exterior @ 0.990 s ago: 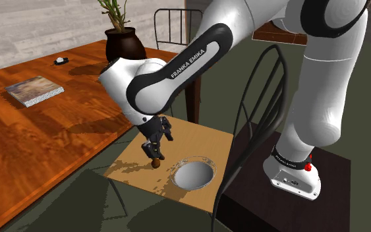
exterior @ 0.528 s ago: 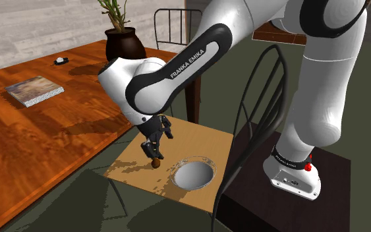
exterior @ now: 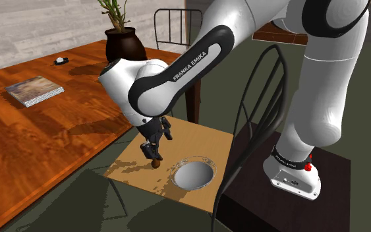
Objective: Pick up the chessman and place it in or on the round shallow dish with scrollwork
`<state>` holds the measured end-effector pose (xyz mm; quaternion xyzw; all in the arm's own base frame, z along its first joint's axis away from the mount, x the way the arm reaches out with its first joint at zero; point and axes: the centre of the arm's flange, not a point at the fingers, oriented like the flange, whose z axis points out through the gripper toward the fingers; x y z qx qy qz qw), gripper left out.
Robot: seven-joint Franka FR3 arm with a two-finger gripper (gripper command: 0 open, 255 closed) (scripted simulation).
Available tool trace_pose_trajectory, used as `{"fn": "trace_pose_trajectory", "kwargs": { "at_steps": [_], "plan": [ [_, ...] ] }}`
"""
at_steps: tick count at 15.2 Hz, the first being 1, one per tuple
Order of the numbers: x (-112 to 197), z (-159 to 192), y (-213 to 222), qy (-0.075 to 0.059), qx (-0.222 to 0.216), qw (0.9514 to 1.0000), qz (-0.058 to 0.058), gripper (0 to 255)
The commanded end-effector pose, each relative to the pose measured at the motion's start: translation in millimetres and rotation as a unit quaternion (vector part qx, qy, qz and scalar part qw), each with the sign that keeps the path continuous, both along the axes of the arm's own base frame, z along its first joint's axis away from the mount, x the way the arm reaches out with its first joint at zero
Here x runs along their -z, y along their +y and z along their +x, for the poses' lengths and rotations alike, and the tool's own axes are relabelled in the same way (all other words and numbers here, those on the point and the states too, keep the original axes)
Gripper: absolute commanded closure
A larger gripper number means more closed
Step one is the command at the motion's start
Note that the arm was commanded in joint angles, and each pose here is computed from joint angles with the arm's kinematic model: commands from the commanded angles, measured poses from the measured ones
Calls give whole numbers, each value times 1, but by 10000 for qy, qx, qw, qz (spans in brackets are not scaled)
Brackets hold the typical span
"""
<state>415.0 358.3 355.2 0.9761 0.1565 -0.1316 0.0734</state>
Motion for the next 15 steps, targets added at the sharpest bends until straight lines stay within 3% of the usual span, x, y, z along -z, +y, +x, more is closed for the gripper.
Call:
{"fn": "trace_pose_trajectory", "kwargs": {
  "at_steps": [1, 2, 5, 7, 9, 10, 11, 13, 14, 15],
  "plan": [
    [49, 21, 10, -364, 130, 9972, 635, 255],
    [57, 23, 20, -347, 129, 9972, 650, 255],
    [29, 19, 25, -339, 129, 9973, 645, 255],
    [44, 31, 38, -324, 136, 9972, 659, 255],
    [52, 12, 61, -279, 170, 9971, 689, 255],
    [-1, -3, 18, 127, 169, 9994, -286, 255],
    [-1, -3, 18, 127, 169, 9994, -286, 0],
    [-3, 4, 10, -437, 140, 9985, 306, 0],
    [-4, 7, 5, -717, 125, 9955, 601, 0],
    [-5, 9, 2, -920, 114, 9924, 815, 0]
  ]
}}
